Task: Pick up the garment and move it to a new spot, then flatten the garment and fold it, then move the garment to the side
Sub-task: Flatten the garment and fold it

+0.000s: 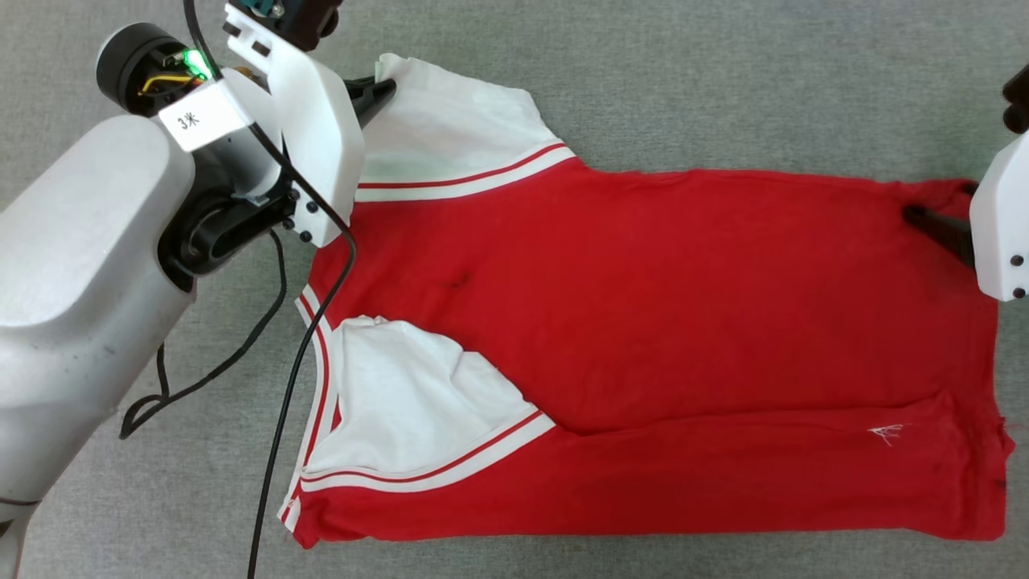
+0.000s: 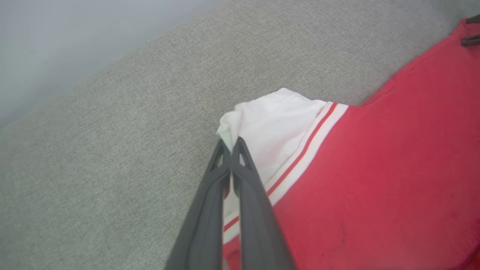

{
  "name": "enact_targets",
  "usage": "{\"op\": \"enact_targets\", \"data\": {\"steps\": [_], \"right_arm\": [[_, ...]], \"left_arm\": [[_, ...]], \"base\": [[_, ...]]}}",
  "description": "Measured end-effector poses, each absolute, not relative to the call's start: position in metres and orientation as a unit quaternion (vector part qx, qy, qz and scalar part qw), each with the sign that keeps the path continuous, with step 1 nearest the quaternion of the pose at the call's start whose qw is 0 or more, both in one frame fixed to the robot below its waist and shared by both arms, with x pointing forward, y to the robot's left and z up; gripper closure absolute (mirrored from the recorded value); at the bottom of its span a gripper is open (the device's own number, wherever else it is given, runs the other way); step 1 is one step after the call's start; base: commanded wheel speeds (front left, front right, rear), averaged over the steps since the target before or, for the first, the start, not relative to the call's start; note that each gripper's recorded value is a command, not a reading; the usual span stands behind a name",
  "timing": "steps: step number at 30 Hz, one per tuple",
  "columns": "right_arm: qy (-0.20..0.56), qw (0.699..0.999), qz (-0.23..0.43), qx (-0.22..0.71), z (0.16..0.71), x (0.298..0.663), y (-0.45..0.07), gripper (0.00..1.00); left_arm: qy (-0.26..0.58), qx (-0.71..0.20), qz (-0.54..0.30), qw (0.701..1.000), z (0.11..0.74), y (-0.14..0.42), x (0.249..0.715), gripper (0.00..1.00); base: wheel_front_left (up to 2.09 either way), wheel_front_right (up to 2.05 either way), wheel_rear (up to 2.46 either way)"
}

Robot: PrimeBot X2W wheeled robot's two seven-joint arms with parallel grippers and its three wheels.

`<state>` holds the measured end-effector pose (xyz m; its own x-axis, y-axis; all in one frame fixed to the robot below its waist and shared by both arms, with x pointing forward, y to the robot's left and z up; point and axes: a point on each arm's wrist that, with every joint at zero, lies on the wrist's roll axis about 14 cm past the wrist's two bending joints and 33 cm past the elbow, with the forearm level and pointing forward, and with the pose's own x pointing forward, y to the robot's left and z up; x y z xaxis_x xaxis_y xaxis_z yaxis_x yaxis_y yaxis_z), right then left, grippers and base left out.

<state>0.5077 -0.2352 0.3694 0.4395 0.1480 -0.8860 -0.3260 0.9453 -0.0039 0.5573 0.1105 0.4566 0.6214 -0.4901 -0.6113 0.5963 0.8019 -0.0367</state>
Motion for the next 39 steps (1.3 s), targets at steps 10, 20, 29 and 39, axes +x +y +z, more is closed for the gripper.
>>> {"op": "enact_targets", "data": {"steps": [10,20,29,39], "right_arm": [[0.492,0.854,0.149,-0.087,0.359,0.506,-0.235,1.00],[0.366,0.915,0.157,-0.061,0.413,0.509,-0.228,1.00],[0.309,0.934,0.167,-0.065,0.442,0.472,-0.230,1.00],[0.285,0.940,0.180,-0.054,0.449,0.426,-0.225,1.00]], "left_arm": [[0.309,0.078,-0.294,0.901,0.453,0.119,0.554,1.00],[0.273,0.062,-0.274,0.920,0.475,0.131,0.529,1.00],[0.248,0.033,-0.250,0.935,0.491,0.142,0.479,1.00],[0.299,0.007,-0.234,0.925,0.464,0.150,0.408,1.00]], "base": [[0.00,0.00,0.00],[0.00,0.00,0.00],[0.00,0.00,0.00],[0.00,0.00,0.00]]}}
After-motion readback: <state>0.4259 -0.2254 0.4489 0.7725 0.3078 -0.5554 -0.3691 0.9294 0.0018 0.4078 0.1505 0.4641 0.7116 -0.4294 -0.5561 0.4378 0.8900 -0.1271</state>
